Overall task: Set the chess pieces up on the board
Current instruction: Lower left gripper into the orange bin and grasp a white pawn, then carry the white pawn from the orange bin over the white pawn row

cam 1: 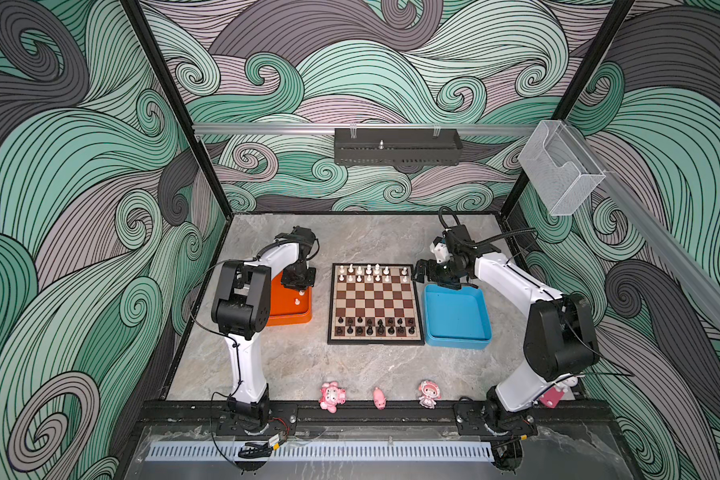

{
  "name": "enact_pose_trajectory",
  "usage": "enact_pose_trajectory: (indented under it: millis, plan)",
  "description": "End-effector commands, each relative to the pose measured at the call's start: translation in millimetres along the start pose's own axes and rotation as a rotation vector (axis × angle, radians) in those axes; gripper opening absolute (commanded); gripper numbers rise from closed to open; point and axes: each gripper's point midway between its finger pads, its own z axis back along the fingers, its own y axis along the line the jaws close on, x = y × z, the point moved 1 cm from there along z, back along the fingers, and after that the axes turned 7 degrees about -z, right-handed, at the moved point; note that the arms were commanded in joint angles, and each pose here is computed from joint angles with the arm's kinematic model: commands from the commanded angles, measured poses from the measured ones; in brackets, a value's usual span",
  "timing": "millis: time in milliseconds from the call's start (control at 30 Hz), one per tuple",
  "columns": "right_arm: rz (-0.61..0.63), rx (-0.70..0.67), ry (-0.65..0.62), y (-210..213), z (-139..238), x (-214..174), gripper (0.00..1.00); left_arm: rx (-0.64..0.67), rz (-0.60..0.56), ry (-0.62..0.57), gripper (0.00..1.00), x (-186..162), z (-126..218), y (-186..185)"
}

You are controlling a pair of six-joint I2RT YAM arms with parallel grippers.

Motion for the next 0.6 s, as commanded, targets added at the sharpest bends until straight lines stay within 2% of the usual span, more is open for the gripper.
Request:
enact_pose_trajectory:
  millis: [0, 133, 367, 567]
  plan:
    - [0.013, 0.018, -0.02, 3.0, 9.6, 2.3, 0.99, 0.006, -0.008, 0.017, 0.08, -1.7, 0.6, 0.0]
    - [0.016, 0.019, -0.027, 3.6, 11.5, 3.9, 0.99, 0.038, 0.01, 0.015, 0.04, -1.2, 17.7, 5.6]
    - [0.019, 0.024, -0.027, 5.6, 14.2, 5.6, 0.99, 0.143, 0.069, 0.042, 0.03, -6.9, 78.5, 16.6]
    - [0.012, 0.035, -0.033, 7.1, 17.3, 6.7, 0.99, 0.142, 0.005, 0.034, 0.02, 6.2, 124.8, -26.1]
